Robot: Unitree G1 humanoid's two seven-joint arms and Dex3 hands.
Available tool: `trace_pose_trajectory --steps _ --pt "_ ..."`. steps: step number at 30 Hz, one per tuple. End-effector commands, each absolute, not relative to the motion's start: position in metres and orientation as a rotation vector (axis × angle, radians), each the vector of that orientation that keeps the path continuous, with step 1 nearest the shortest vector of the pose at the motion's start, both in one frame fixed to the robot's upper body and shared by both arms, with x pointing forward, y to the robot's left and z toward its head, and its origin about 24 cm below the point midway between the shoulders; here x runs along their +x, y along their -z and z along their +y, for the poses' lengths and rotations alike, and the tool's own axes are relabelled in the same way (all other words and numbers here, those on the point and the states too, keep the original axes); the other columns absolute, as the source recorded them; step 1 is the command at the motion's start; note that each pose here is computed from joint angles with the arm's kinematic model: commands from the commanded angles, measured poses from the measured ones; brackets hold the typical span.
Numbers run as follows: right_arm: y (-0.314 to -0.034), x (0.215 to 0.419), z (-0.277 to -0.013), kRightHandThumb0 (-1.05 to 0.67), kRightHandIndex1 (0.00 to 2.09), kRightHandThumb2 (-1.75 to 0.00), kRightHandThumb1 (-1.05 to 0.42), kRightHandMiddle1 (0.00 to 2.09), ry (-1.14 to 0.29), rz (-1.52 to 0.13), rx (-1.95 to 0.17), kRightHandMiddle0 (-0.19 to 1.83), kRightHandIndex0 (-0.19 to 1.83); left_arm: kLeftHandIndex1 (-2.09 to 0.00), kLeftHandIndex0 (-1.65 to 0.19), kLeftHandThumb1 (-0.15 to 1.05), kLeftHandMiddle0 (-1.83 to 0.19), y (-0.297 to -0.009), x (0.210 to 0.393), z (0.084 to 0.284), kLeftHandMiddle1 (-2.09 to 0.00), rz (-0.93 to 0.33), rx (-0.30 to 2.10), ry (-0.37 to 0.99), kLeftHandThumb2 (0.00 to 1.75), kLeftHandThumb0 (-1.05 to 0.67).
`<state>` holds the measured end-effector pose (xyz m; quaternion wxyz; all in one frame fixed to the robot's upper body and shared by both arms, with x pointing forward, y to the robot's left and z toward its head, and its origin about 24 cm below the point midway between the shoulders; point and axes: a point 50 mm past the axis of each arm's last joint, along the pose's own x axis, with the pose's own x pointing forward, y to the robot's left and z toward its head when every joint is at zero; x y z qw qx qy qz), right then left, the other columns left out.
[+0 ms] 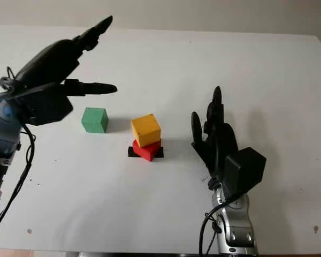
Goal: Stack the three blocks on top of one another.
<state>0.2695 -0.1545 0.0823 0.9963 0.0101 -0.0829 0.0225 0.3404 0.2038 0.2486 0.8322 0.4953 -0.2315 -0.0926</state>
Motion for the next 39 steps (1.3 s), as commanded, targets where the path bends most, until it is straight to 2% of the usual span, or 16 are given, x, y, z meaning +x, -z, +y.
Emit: trace_pose_trajectory --steps 1,5,9,14,17,20,23,28,39 --pt "-0.085 0.267 -0.156 -0.73 0.0 -0.52 -1.05 0.0 -0.043 -0.182 0.026 -0.19 -0.19 -0.12 -0.19 1.05 -0.16 -0.259 0.338 0.213 -0.07 -0.506 1.057 0.182 0.16 -0.75" --pt "-0.086 0.268 -0.156 -0.73 0.0 -0.51 -1.05 0.0 -0.042 -0.184 0.027 -0.19 -0.19 -0.11 -0.25 1.05 -0.18 -0.262 0.337 0.223 -0.07 -0.487 1.072 0.172 0.15 -0.67" --pt "-0.086 0.269 -0.156 -0.73 0.0 -0.51 -1.05 0.0 -0.042 -0.181 0.021 -0.19 -0.19 -0.09 -0.27 1.05 -0.14 -0.265 0.34 0.236 -0.04 -0.381 1.145 0.17 0.12 -0.66" --pt "-0.087 0.27 -0.155 -0.73 0.0 -0.52 -1.05 0.0 -0.039 -0.183 0.007 -0.19 -0.19 -0.06 -0.25 1.02 -0.08 -0.265 0.342 0.248 -0.04 -0.251 1.208 0.226 0.07 -0.81" --pt "-0.087 0.27 -0.155 -0.73 0.0 -0.52 -1.05 0.0 -0.044 -0.189 0.013 -0.19 -0.19 -0.06 -0.25 1.01 -0.07 -0.26 0.342 0.249 -0.05 -0.217 1.245 0.282 0.05 -0.89" --pt "-0.087 0.271 -0.155 -0.72 0.0 -0.52 -1.05 0.0 -0.046 -0.19 0.018 -0.19 -0.19 -0.05 -0.25 0.98 -0.06 -0.253 0.344 0.248 -0.04 -0.175 1.261 0.323 0.04 -0.92" --pt "-0.087 0.271 -0.155 -0.73 0.0 -0.52 -1.05 0.0 -0.041 -0.188 0.015 -0.19 -0.19 -0.05 -0.24 0.9 -0.01 -0.243 0.347 0.244 -0.04 -0.156 1.31 0.336 0.03 -0.86" --pt "-0.088 0.27 -0.155 -0.73 0.0 -0.51 -1.05 0.0 -0.038 -0.188 0.018 -0.19 -0.19 -0.06 -0.25 0.88 0.01 -0.22 0.351 0.236 -0.04 -0.208 1.413 0.357 0.04 -0.87" --pt "-0.087 0.268 -0.157 -0.73 0.0 -0.52 -1.05 0.0 -0.04 -0.185 0.017 -0.19 -0.19 -0.05 -0.22 0.87 0.07 -0.197 0.352 0.22 -0.05 -0.14 1.46 0.412 0.05 -0.82"
